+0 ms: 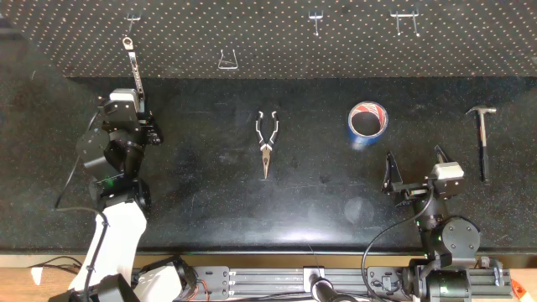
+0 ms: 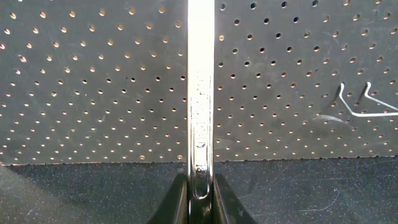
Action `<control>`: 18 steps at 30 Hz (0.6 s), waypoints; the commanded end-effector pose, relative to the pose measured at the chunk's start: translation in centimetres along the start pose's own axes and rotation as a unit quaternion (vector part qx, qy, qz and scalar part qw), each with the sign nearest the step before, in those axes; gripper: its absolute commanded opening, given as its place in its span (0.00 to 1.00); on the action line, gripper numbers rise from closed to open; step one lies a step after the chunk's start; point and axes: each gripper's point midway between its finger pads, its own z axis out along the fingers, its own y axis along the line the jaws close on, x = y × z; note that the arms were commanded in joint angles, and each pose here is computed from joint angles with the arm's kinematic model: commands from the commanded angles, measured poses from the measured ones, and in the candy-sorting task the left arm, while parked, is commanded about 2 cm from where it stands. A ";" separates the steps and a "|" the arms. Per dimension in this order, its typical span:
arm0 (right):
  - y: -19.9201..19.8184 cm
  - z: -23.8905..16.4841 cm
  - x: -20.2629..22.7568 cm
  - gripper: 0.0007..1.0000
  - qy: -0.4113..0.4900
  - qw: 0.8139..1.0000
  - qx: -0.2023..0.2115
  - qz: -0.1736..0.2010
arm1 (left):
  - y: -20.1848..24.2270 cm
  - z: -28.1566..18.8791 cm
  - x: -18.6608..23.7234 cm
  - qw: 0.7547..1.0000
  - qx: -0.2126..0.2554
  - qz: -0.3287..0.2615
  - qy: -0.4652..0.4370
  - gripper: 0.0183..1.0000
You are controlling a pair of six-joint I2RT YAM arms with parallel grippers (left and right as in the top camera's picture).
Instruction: Place Tools Onto Pegboard
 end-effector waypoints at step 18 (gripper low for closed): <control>-0.2 0.0 0.1 0.98 0.000 1.000 0.004 -0.007 | 0.2 0.8 -2.1 1.000 0.006 0.005 -0.026 0.01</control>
